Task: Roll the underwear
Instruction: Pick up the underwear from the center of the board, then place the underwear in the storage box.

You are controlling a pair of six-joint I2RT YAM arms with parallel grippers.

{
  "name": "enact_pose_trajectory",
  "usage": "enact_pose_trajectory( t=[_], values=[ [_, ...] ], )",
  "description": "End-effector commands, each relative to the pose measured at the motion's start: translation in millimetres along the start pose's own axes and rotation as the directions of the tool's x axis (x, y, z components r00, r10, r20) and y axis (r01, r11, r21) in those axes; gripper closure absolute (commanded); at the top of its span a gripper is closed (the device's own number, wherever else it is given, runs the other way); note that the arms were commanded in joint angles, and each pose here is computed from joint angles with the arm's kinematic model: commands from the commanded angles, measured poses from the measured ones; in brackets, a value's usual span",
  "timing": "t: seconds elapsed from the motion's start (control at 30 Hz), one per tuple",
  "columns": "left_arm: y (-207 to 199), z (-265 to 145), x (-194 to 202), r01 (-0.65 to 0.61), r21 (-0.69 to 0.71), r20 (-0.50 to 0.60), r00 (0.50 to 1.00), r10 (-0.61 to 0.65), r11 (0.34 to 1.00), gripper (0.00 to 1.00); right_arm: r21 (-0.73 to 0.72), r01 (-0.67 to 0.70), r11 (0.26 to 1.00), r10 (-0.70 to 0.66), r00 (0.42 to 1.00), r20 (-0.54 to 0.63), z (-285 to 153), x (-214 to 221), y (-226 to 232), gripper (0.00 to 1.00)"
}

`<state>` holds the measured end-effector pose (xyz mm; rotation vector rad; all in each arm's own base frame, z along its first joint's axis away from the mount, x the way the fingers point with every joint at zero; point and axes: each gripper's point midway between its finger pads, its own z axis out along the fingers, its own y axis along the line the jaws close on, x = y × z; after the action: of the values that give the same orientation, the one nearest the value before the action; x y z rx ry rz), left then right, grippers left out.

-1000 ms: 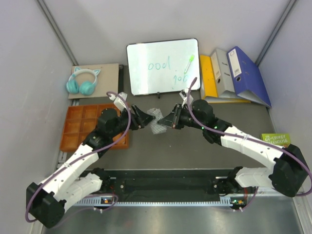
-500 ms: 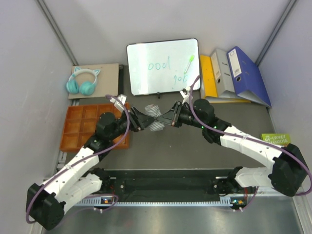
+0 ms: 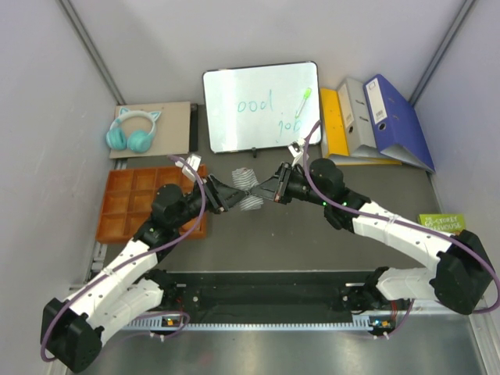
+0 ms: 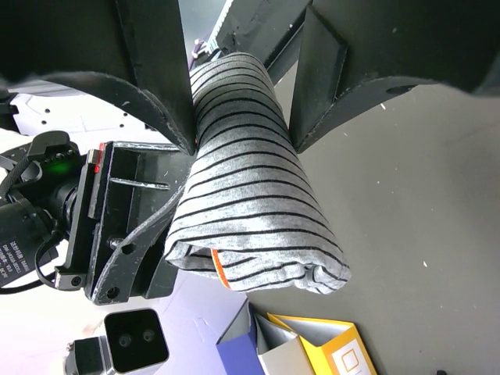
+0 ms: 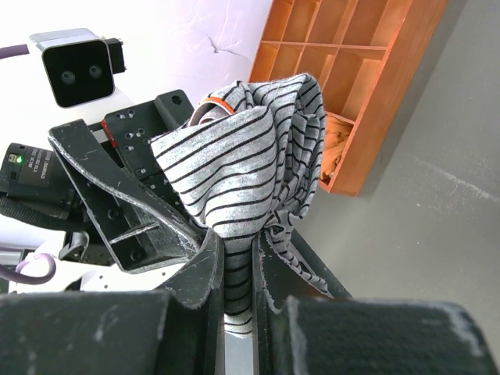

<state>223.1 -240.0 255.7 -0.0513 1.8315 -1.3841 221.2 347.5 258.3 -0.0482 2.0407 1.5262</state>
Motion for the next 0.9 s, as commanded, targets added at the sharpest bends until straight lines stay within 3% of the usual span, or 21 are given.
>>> enact_pose_trajectory(
  t=[0.0, 0.37, 0.53, 0.67, 0.87],
  values=[
    [-8, 3, -7, -0.027, 0.038, 0.028, 0.999, 0.026, 0.999, 0.45, -0.111, 0.057, 0.992, -0.054, 0.998, 0.029, -5, -12, 34, 1.0],
    [-10, 3, -22, -0.037, 0.024, 0.08, 0.996, 0.035, 0.999, 0.41, -0.114, 0.063, 0.992, -0.061, 0.998, 0.017, -6, -11, 36, 1.0],
    [-7, 2, -22, -0.035, 0.014, 0.081, 0.996, 0.034, 0.999, 0.44, -0.108, 0.065, 0.992, -0.063, 0.998, 0.014, -7, -10, 34, 1.0],
    [-6, 1, -20, -0.033, 0.016, 0.075, 0.997, 0.032, 0.999, 0.62, -0.107, 0.064, 0.992, -0.063, 0.998, 0.015, -7, -10, 33, 1.0],
    [-12, 3, -17, -0.029, 0.057, 0.058, 0.998, 0.026, 0.998, 0.81, -0.108, 0.066, 0.992, -0.066, 0.998, 0.009, -6, -8, 33, 1.0]
  ],
)
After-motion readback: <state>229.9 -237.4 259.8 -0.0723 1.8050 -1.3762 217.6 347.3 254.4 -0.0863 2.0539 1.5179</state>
